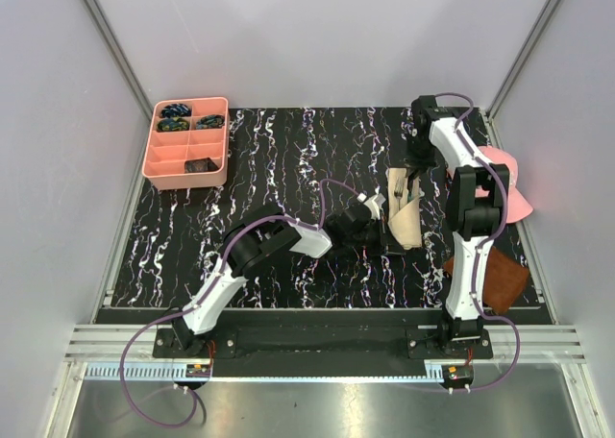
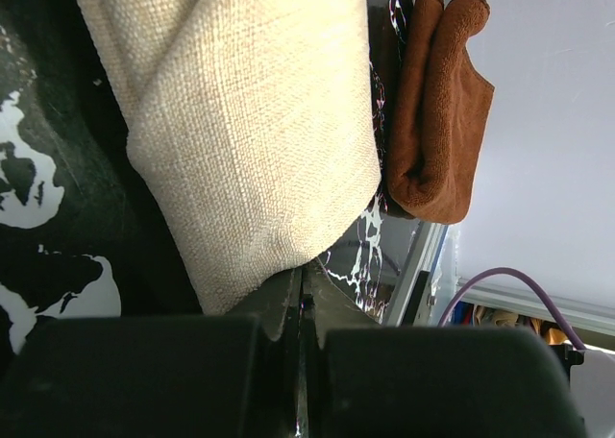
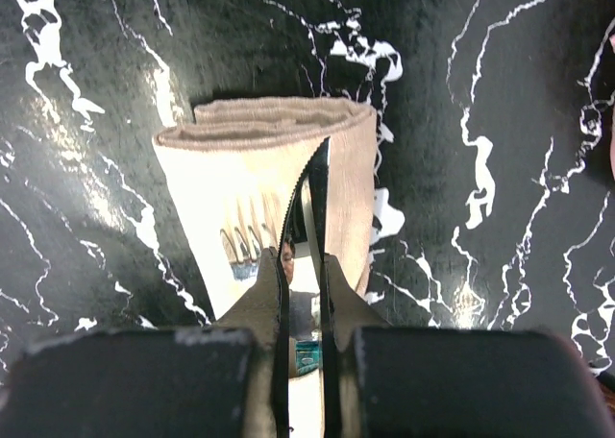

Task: Fold the napkin into a case and place the utensils inside
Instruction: Insert the knife into the folded napkin.

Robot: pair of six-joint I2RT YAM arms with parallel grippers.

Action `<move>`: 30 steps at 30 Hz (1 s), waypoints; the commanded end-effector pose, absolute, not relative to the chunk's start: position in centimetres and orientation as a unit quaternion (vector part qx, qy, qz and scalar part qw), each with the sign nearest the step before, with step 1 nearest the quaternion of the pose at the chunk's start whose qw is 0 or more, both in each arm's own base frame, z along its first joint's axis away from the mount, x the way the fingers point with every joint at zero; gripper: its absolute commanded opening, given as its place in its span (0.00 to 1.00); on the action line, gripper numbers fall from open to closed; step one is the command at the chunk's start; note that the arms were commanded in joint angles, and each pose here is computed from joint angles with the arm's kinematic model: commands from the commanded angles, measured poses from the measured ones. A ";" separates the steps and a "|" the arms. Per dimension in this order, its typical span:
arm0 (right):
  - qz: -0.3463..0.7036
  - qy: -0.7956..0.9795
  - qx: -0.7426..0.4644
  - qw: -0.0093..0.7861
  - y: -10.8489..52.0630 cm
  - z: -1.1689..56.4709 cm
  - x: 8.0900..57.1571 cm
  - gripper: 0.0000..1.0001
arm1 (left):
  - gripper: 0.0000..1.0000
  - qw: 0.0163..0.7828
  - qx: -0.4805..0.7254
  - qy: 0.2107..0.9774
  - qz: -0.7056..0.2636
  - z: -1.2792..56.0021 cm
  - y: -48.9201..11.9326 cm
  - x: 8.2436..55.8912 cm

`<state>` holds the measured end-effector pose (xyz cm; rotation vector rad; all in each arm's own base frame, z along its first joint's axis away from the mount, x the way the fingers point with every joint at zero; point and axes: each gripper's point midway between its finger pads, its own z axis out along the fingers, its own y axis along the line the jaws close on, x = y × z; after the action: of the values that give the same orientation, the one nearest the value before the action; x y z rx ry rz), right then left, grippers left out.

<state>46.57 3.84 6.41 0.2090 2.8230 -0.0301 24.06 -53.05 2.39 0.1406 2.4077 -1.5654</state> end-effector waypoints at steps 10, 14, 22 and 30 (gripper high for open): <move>-0.003 0.979 0.088 0.184 3.6 8.6 45.5 0.01 | 0.00 0.140 0.045 0.825 -0.546 2.3 -53.6 25.1; 0.001 0.981 0.084 0.176 3.8 8.1 44.9 0.01 | 0.00 0.139 0.043 0.825 -0.546 2.3 -53.5 25.1; 0.010 0.983 0.084 0.165 4.1 7.7 44.0 0.04 | 0.00 0.138 0.043 0.825 -0.547 2.2 -53.5 25.1; 0.022 0.986 0.078 0.147 4.7 6.7 43.2 0.09 | 0.00 0.138 0.044 0.825 -0.547 2.3 -53.6 25.1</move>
<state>43.52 4.18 4.78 0.2265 2.8613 0.0084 24.27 -53.34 2.37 0.1217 2.4049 -1.5845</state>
